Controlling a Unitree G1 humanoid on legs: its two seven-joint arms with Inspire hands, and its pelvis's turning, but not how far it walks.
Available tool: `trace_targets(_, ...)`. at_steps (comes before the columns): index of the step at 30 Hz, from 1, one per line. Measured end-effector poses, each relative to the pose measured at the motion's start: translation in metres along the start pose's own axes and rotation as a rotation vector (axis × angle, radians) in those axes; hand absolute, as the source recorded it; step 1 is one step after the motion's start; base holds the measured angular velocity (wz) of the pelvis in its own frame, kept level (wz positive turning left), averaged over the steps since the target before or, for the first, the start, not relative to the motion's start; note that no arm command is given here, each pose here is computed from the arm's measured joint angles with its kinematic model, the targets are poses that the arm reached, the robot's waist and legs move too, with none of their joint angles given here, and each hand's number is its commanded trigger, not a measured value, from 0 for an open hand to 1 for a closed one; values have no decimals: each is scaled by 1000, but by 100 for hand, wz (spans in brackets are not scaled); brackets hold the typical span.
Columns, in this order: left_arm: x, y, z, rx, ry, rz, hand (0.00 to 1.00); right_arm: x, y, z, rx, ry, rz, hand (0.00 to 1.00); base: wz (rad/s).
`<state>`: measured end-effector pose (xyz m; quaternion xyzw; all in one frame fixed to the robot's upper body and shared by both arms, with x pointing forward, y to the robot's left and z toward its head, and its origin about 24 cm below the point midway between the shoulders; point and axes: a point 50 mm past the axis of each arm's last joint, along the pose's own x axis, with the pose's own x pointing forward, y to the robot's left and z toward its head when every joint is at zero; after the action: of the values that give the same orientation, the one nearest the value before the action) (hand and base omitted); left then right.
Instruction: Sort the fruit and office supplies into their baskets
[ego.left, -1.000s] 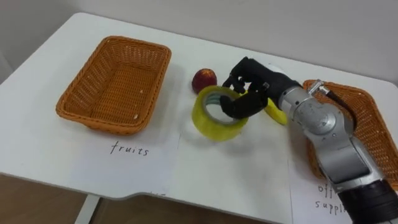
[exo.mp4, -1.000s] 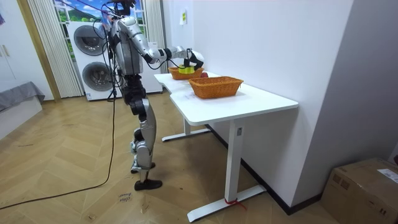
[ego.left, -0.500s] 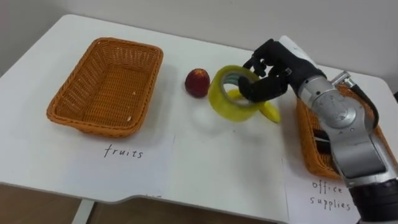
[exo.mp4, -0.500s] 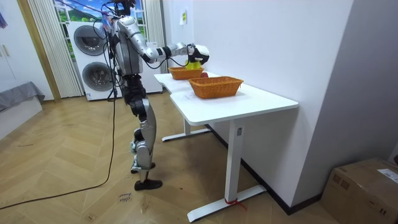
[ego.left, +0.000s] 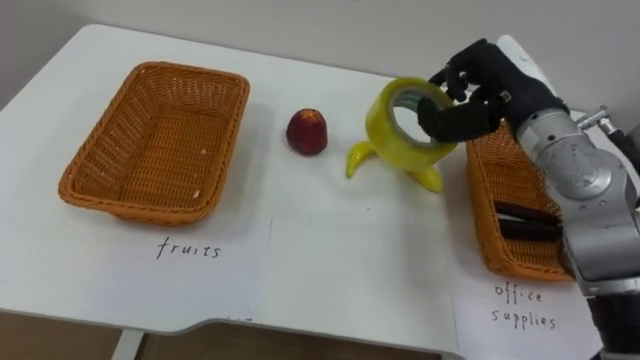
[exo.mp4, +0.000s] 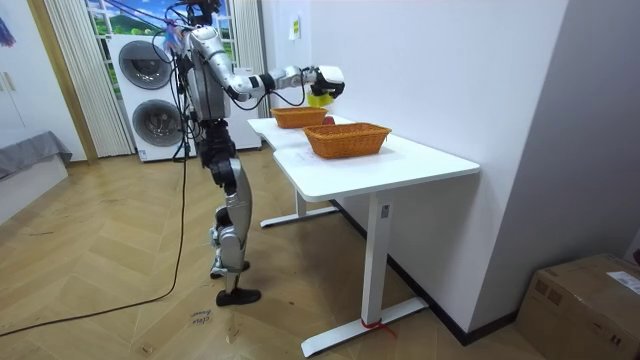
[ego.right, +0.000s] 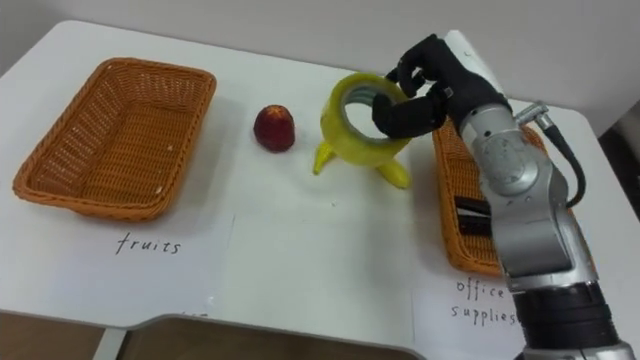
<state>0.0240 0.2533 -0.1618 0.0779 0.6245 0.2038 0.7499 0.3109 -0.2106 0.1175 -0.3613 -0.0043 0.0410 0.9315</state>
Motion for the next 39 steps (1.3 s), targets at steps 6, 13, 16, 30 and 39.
trace_targets(6,0,1,-2,-6,3,5,0,-4,2,-25,16,92,-23,100,0)
trace_targets(13,-1,3,-4,-24,-8,8,0,-9,-20,-53,140,185,-142,100,-1)
trace_targets(16,-1,6,-2,-45,-16,16,0,-11,-23,-58,176,193,-170,100,-13)
trace_targets(30,-2,8,-2,-59,-30,-2,0,-36,-17,-97,187,344,-192,100,-4)
trace_targets(39,-2,8,-8,-55,-19,-18,0,-37,-21,-97,130,351,-195,100,0)
